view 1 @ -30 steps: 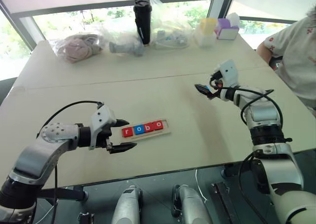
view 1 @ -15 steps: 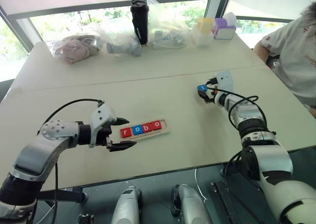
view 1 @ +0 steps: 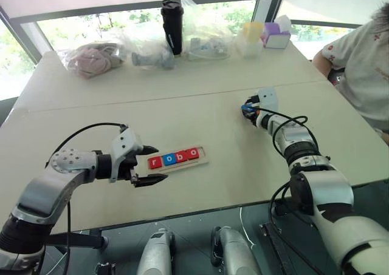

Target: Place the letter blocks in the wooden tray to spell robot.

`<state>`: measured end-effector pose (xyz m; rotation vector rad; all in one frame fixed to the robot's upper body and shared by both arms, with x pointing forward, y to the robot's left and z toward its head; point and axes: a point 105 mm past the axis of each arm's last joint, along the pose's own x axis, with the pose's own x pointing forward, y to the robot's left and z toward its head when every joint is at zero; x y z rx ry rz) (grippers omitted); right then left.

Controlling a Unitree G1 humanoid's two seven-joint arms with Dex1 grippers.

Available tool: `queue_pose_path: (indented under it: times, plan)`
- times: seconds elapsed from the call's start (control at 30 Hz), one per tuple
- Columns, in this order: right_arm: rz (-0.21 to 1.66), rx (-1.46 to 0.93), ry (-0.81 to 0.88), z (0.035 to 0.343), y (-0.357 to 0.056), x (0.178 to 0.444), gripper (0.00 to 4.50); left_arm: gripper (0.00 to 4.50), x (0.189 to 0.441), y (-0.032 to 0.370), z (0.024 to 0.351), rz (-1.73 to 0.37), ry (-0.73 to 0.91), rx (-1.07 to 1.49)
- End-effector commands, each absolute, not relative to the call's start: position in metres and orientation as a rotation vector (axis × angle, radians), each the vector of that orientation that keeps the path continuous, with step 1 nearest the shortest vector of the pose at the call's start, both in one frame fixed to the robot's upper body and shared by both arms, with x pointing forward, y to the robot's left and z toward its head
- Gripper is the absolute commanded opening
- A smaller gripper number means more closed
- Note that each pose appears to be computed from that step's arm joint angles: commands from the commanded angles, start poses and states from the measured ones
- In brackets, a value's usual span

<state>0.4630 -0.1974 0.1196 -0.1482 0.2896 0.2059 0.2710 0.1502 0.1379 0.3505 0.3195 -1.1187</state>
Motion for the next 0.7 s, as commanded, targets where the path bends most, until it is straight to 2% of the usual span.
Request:
queue_pose_path:
  times: [0.03, 0.2, 0.27, 0.33, 0.43, 0.5, 0.6, 0.7]
  plan:
    - [0.195, -0.148, 0.246, 0.134, -0.200, 0.467, 1.17, 4.50, 0.270, 0.151, 0.148, -1.115, 0.279, 0.381]
    - [0.201, -0.210, 0.168, 0.165, -0.208, 0.461, 1.17, 4.50, 0.269, 0.150, 0.152, -1.122, 0.268, 0.380]
    - [0.194, -0.186, 0.156, 0.175, -0.211, 0.447, 1.17, 4.50, 0.268, 0.150, 0.158, -1.127, 0.258, 0.373]
    - [0.185, -0.142, 0.184, 0.177, -0.210, 0.422, 1.17, 4.50, 0.266, 0.151, 0.159, -1.135, 0.263, 0.385]
    - [0.162, -0.075, 0.261, 0.169, -0.202, 0.382, 1.17, 4.50, 0.261, 0.148, 0.162, -1.160, 0.265, 0.384]
    - [0.161, -0.048, 0.303, 0.164, -0.194, 0.364, 1.17, 4.50, 0.258, 0.147, 0.164, -1.173, 0.262, 0.378]
    - [0.198, 0.010, 0.381, 0.148, -0.169, 0.331, 1.17, 4.50, 0.255, 0.146, 0.169, -1.198, 0.253, 0.369]
    - [0.188, 0.071, 0.433, 0.137, -0.153, 0.317, 1.17, 4.50, 0.256, 0.145, 0.169, -1.211, 0.260, 0.374]
